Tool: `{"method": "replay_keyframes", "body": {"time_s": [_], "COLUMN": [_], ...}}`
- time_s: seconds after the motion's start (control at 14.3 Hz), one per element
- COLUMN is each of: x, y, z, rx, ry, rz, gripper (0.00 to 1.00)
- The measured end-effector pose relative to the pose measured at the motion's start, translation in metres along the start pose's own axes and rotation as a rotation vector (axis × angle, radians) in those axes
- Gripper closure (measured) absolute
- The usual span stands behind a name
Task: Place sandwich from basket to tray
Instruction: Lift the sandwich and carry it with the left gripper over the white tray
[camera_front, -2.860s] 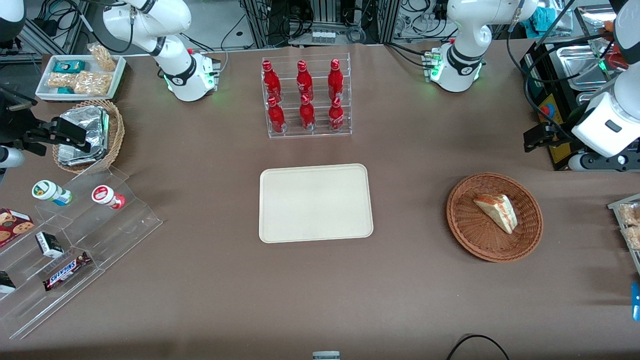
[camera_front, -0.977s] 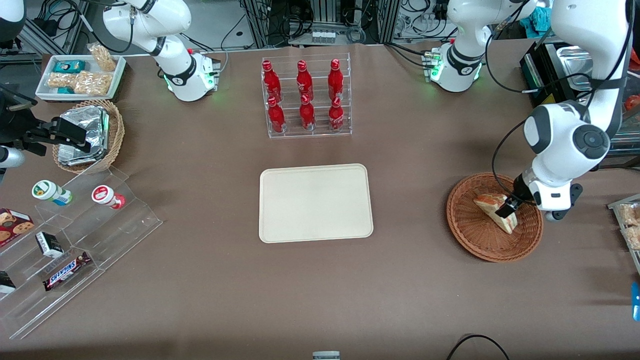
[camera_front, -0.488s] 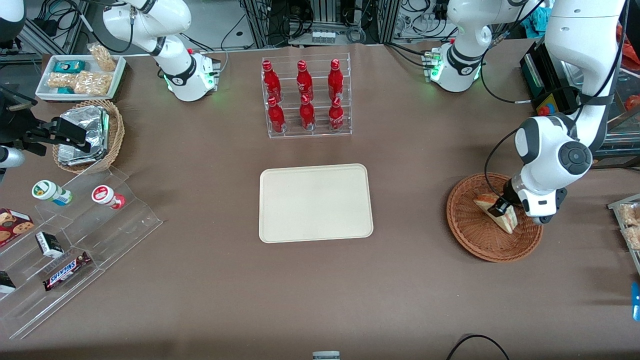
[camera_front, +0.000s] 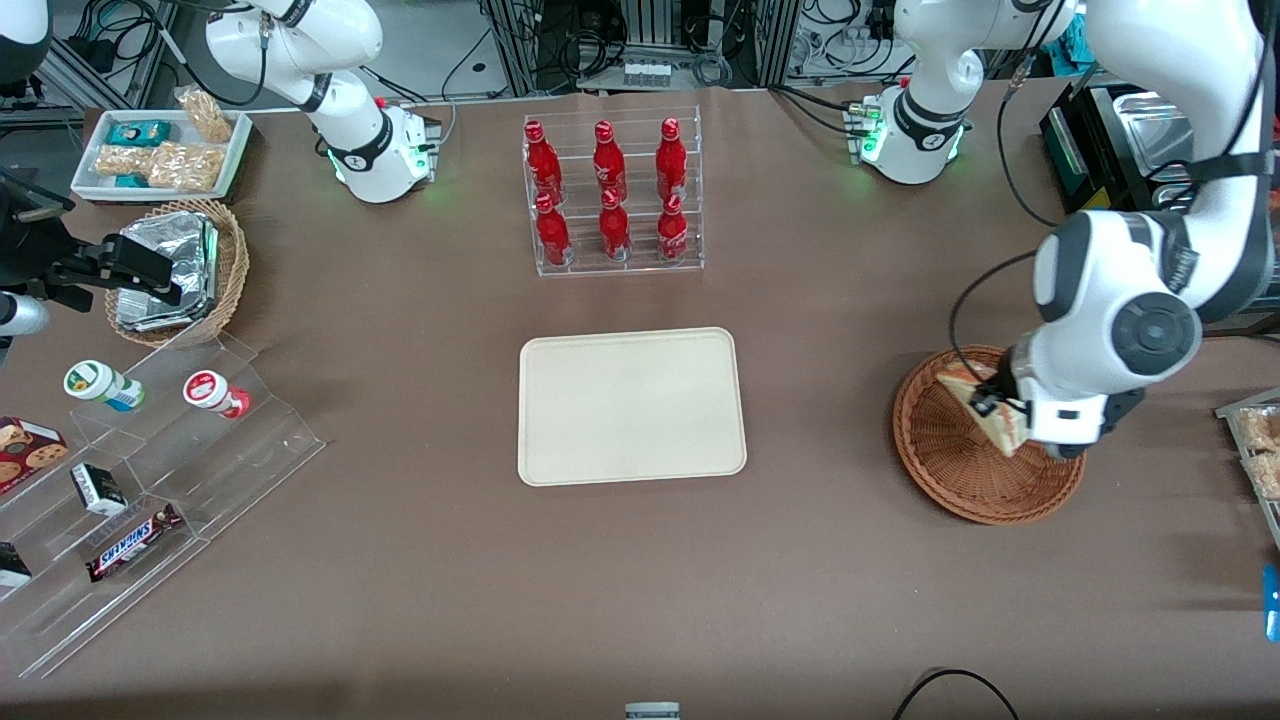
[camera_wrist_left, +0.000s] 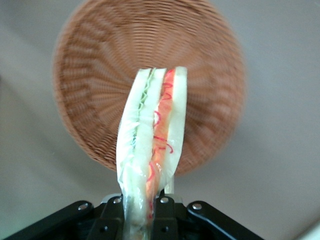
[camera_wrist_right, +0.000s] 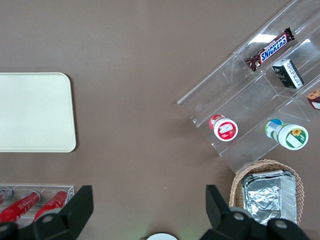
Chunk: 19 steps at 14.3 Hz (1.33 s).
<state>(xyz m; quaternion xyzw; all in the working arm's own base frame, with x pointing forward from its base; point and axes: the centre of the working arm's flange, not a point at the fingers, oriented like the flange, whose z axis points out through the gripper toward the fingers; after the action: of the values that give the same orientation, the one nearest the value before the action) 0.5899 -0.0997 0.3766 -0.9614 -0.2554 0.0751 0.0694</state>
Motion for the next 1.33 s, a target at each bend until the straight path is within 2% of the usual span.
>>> {"method": "replay_keyframes", "body": {"time_s": [0.14, 0.28, 0.42, 0.56, 0.77, 0.91, 0.98, 1.19, 1.33], "x": [-0.034, -0.077, -0.124, -0.171, -0.238, -0.266, -0.276, -0.292, -0.295], "y": [0.047, 0.101, 0.154, 0.208, 0.279, 0.311, 0.323, 0.349, 0.359], "z": [-0.003, 0.002, 0.01, 0.015, 0.03, 0.041, 0.046, 0.068, 0.076], "rx": [-0.032, -0.088, -0.136, -0.158, -0.176, -0.189, -0.191, -0.16, -0.161], "ry": [0.013, 0.022, 0.028, 0.029, 0.012, 0.009, 0.024, 0.103, 0.109], "rz": [0.224, 0.353, 0.407, 0.401, 0.391, 0.389, 0.382, 0.349, 0.351], "gripper": [0.85, 0.85, 0.85, 0.85, 0.85, 0.85, 0.85, 0.85, 0.85]}}
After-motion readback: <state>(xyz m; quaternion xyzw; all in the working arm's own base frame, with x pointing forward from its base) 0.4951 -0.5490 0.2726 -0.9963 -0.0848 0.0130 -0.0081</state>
